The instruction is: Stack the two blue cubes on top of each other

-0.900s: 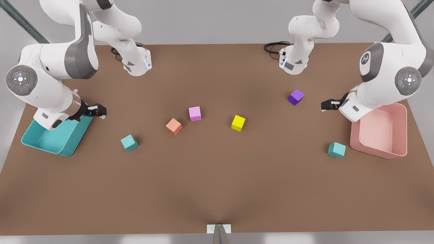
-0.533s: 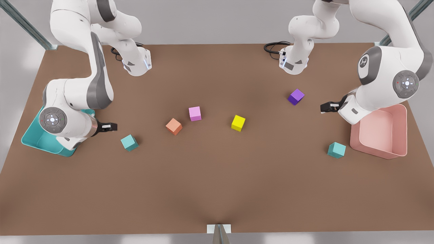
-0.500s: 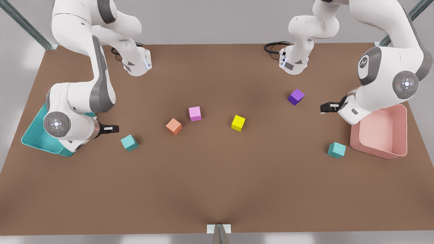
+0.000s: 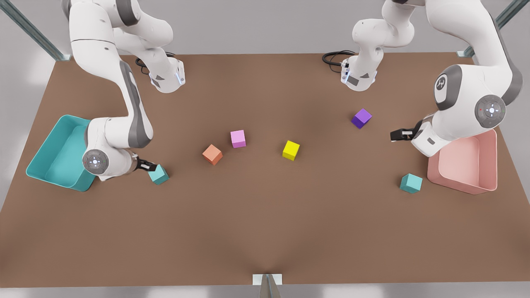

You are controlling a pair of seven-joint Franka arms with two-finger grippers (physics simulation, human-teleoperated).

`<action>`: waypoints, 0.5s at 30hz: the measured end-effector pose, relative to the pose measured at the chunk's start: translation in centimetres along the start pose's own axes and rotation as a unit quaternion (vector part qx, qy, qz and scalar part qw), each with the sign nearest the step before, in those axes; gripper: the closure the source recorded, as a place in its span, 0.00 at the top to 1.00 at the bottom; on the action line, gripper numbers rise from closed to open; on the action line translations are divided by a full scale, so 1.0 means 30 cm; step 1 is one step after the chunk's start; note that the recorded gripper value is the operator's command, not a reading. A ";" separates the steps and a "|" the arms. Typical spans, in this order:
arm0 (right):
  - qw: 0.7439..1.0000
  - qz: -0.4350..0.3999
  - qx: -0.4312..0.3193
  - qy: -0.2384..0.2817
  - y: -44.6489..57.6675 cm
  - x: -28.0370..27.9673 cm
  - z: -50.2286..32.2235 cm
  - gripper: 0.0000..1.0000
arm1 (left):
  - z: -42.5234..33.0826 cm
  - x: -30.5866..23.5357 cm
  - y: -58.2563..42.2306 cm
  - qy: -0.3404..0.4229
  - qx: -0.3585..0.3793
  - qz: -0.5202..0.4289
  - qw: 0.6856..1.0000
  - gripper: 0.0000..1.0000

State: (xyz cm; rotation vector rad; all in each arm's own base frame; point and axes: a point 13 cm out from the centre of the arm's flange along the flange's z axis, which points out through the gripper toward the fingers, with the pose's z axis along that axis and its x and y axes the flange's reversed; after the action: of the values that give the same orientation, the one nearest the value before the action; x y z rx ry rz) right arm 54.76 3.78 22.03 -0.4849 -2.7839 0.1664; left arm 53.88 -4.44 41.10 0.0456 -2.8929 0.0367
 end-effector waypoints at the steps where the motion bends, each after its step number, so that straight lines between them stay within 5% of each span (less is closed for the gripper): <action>1: 1.000 0.011 -0.009 -0.006 0.008 -0.007 0.038 1.00 | 0.004 -0.004 0.002 0.000 0.000 -0.001 1.000 1.00; 15: 0.978 0.139 -0.118 -0.097 0.046 -0.115 0.226 1.00 | 0.014 -0.018 0.010 -0.003 -0.001 -0.005 1.000 1.00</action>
State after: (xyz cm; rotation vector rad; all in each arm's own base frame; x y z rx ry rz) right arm 56.11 3.45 14.42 -0.9658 -2.9280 -0.0604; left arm 54.30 -4.14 40.55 0.0605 -2.8994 0.0328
